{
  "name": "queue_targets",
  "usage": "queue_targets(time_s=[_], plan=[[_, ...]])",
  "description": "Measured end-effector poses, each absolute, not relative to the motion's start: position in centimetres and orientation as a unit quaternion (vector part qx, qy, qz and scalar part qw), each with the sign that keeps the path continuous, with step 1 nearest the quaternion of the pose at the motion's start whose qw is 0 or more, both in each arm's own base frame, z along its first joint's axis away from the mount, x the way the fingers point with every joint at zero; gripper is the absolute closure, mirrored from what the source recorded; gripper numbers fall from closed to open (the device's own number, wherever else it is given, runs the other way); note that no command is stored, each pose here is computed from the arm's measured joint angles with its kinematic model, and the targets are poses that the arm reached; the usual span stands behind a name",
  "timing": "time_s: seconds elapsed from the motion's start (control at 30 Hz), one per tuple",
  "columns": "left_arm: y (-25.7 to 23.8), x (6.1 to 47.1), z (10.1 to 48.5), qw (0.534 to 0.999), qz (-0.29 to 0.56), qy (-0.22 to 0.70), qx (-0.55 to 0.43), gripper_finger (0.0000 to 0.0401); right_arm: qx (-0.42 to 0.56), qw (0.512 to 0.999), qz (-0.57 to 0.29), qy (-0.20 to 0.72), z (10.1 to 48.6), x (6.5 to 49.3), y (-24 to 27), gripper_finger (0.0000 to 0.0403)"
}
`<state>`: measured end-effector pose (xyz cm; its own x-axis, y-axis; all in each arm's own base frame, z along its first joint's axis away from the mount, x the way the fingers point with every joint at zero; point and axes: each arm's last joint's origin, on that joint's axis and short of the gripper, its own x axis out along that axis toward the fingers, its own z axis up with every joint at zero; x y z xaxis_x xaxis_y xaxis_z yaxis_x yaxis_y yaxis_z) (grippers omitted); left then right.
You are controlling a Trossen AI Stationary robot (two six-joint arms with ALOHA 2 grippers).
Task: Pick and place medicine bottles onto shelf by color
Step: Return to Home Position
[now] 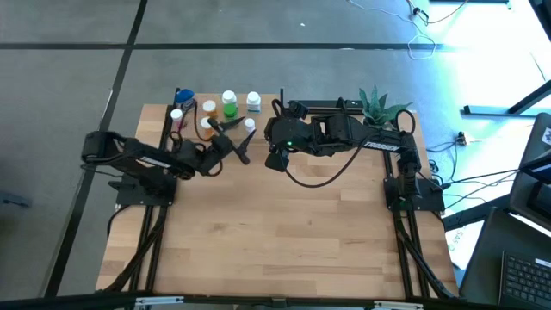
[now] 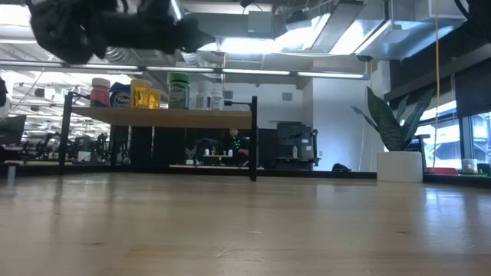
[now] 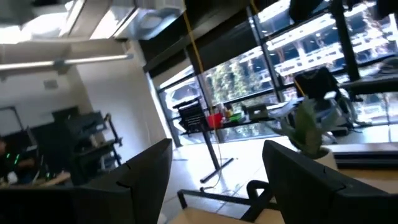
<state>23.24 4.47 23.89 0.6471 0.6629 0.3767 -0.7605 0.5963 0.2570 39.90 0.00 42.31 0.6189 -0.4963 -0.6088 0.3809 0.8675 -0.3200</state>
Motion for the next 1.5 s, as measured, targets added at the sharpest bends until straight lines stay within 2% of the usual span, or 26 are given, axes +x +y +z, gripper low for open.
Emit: queue_targets(time_s=[0.23,0.33,0.5,0.8,1.03,1.13,1.3,1.5], plan=[[1.4,21.6,25.4,0.881,0.420,-0.041,0.214,0.0157,-0.080,0.896,-0.245,0.361,42.3,39.9,0.0,0.0178],[-0.1,20.6,25.9,0.891,0.399,-0.023,0.213,0.0157,-0.080,0.896,-0.245,0.361,42.3,39.9,0.0,0.0178],[-2.3,18.4,27.0,0.907,0.387,-0.021,0.162,0.0157,-0.080,0.896,-0.245,0.361,42.3,39.9,0.0,0.0178],[-5.1,14.4,28.3,0.919,0.373,-0.005,0.125,0.0157,-0.080,0.906,-0.243,0.337,42.7,40.3,0.0,0.0178],[-6.9,12.5,28.1,0.904,0.408,0.051,0.119,0.0157,-0.068,0.921,-0.171,0.343,42.6,40.5,0.4,0.0178],[-7.8,11.9,28.1,0.915,0.380,0.053,0.127,0.0158,-0.073,0.922,-0.160,0.346,42.6,40.5,0.5,0.0180],[-8.9,11.0,28.8,0.934,0.334,0.042,0.117,0.0188,-0.083,0.920,-0.149,0.352,42.6,40.2,1.4,0.0221],[-9.5,9.5,29.4,0.953,0.281,0.033,0.111,0.0282,-0.091,0.901,-0.162,0.393,42.7,38.2,3.6,0.0318]])
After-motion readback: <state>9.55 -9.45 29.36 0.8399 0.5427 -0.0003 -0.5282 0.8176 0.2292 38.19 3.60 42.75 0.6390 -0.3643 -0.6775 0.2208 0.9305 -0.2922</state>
